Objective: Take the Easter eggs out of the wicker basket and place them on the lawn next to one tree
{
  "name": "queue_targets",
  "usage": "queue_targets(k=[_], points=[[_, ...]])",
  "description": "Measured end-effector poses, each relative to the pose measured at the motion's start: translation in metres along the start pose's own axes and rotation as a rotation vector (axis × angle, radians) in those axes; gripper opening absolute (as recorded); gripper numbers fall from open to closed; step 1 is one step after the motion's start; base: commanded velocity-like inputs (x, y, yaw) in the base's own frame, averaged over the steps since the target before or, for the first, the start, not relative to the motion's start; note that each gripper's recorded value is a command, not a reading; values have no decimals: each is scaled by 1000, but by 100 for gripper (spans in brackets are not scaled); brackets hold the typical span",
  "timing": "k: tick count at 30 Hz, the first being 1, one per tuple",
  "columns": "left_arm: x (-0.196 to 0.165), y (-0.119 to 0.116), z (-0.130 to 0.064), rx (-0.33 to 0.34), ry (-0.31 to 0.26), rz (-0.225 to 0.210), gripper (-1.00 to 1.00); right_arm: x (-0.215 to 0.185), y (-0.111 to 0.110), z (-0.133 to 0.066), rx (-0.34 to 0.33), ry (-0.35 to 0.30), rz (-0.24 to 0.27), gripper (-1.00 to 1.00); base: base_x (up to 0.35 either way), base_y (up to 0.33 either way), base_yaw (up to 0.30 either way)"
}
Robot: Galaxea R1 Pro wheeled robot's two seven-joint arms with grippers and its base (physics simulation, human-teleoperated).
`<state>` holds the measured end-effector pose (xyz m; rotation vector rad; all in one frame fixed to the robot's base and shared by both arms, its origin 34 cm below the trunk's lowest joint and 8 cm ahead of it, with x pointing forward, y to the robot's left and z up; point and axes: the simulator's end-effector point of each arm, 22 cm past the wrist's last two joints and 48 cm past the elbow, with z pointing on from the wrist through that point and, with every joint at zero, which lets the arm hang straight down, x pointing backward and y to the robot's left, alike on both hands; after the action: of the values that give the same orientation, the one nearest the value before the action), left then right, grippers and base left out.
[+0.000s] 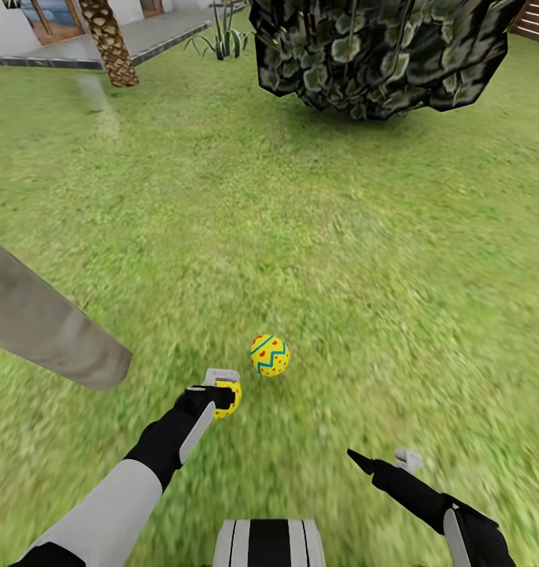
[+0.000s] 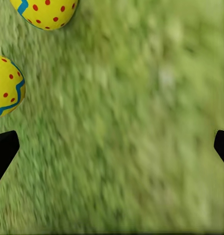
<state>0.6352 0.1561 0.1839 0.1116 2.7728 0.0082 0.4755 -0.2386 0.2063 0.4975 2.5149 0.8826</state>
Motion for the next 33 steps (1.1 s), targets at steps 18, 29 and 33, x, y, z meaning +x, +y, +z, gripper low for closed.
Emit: queue_targets(k=[18, 29, 33], points=[[23, -2, 19, 3, 45, 0, -100, 17, -15, 6, 21, 33, 22, 100, 0, 0, 0], [29, -2, 24, 5, 56, 0, -100, 21, -19, 8, 26, 42, 29, 100, 0, 0, 0], [29, -2, 24, 6, 56, 0, -100, 21, -19, 8, 26, 42, 29, 100, 0, 0, 0]])
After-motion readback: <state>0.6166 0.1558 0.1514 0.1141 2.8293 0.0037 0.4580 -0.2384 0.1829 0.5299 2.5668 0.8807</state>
